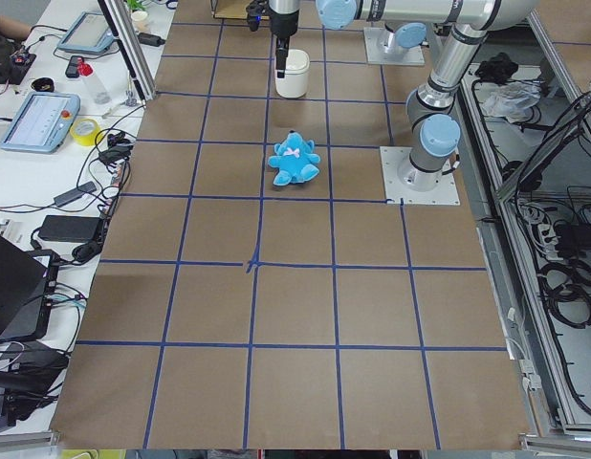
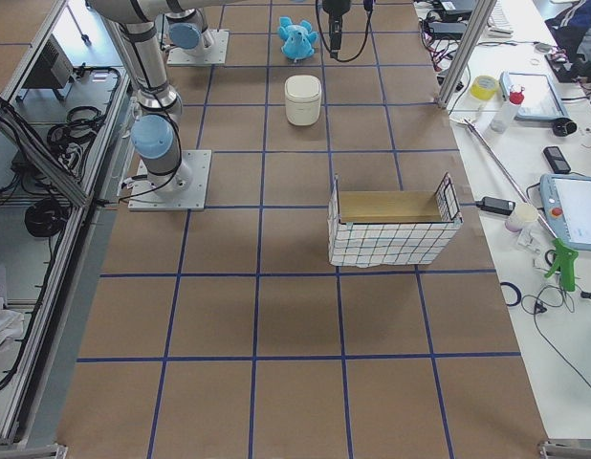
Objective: Open trash can with right arm
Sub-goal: 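Lower the right gripper onto the lid of the white trash can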
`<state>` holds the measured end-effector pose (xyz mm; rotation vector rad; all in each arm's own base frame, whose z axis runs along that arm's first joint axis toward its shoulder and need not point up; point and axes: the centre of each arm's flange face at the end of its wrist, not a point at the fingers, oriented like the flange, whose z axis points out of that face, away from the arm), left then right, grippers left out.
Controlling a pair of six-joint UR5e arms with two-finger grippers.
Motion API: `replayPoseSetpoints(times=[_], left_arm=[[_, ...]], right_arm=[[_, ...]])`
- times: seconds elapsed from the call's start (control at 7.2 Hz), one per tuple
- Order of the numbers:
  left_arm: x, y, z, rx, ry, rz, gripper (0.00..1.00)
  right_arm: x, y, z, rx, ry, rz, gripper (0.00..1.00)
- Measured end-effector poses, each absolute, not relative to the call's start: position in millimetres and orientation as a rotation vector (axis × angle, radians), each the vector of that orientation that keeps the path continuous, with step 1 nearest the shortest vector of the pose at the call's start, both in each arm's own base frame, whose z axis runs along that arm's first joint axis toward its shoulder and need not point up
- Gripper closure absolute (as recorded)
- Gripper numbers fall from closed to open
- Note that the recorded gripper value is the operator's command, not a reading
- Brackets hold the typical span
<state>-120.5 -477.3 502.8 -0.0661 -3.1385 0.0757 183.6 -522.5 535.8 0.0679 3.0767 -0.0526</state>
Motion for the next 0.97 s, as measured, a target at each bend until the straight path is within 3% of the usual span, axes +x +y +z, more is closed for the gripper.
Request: replayPoseSetpoints(times=[0.56,0.97], left_arm=[[-121,-477,503,-0.066,-3.138,0.076,0.00],[-121,-477,503,-0.066,-3.138,0.076,0.00]], right_arm=[[244,-487,409,0.111,3.097,0.182,1.00],[264,-465,345,0.043,3.107,0.138,1.00]])
